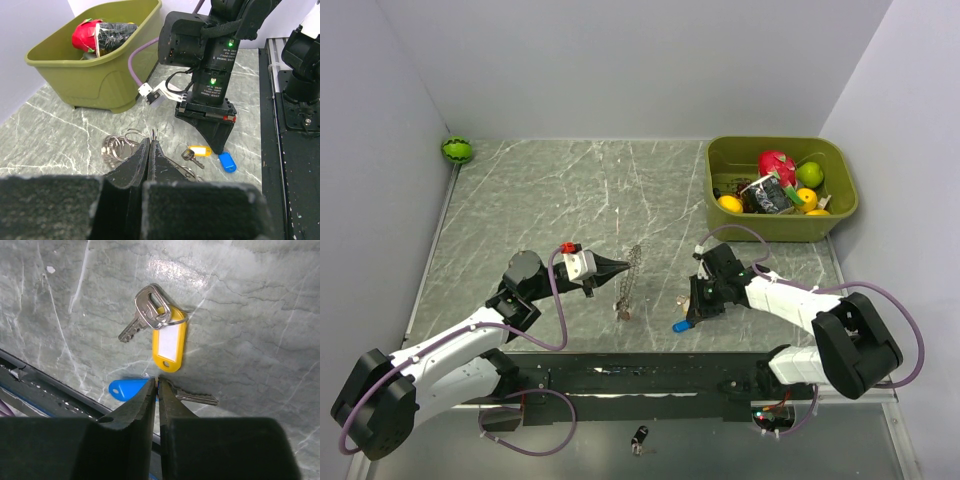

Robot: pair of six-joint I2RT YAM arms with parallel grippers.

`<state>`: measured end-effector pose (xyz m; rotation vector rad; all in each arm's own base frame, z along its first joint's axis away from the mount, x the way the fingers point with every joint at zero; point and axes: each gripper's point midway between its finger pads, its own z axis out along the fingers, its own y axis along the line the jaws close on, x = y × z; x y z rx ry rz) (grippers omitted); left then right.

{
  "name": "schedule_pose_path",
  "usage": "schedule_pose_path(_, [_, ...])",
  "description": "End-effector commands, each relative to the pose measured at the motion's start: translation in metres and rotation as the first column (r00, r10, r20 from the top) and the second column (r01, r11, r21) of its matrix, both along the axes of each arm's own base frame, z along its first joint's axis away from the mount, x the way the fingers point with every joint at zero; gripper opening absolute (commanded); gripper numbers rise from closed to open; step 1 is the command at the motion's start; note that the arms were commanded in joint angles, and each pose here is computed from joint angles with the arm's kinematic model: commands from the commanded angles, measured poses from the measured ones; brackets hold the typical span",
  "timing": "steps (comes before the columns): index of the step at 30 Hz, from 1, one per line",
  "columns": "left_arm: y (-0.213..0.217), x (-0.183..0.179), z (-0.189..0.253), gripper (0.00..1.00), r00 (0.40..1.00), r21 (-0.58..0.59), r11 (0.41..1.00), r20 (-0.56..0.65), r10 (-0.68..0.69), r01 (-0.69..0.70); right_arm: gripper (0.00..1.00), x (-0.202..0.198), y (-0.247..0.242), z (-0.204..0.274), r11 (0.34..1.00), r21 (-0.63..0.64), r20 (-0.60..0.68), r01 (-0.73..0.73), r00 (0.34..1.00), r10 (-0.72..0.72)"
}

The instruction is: Put the keys on the keyring

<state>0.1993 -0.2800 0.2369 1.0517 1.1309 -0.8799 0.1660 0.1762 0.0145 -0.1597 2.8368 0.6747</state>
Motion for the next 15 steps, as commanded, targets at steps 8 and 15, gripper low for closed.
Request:
schedule_pose_path(8, [0.001, -0.003, 0.033, 0.01, 0.995, -0.061, 0.998, 0.102, -0.01, 0.016, 0.0, 0.021, -0.004, 0.025, 0.999, -0.042, 0.121, 0.006, 0.993, -0.001])
schedule_pose_path(15, [0.003, 0.0, 0.033, 0.01, 0.994, -0.057, 0.998, 0.105, 0.014, -0.008, 0.0, 0.033, 0.002, 0.051, 0.999, -0.006, 0.229, -0.033, 0.973, 0.033])
